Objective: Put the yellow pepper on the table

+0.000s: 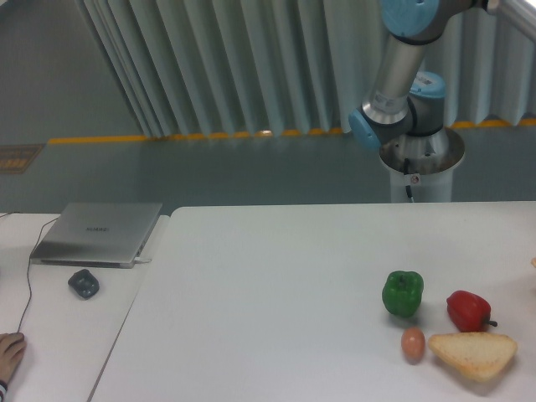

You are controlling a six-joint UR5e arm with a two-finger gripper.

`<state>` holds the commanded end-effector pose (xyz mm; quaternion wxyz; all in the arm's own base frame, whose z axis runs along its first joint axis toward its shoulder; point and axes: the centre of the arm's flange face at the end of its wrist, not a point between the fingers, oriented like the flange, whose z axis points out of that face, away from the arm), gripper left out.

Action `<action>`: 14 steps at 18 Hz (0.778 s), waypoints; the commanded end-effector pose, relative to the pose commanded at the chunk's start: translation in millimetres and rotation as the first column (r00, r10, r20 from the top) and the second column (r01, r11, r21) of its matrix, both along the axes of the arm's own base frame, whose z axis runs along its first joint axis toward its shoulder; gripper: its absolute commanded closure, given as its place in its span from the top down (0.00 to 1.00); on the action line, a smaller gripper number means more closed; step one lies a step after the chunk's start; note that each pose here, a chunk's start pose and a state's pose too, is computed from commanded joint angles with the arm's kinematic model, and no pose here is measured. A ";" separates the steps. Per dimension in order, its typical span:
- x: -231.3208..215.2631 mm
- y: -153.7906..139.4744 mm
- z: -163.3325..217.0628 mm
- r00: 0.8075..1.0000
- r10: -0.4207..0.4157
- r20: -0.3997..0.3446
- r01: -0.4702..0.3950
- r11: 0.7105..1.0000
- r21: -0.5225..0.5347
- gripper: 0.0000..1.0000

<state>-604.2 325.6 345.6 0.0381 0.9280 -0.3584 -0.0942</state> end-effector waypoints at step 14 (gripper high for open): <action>-34.0 0.4 -17.7 0.797 -0.599 0.083 0.595 0.751 -0.287 1.00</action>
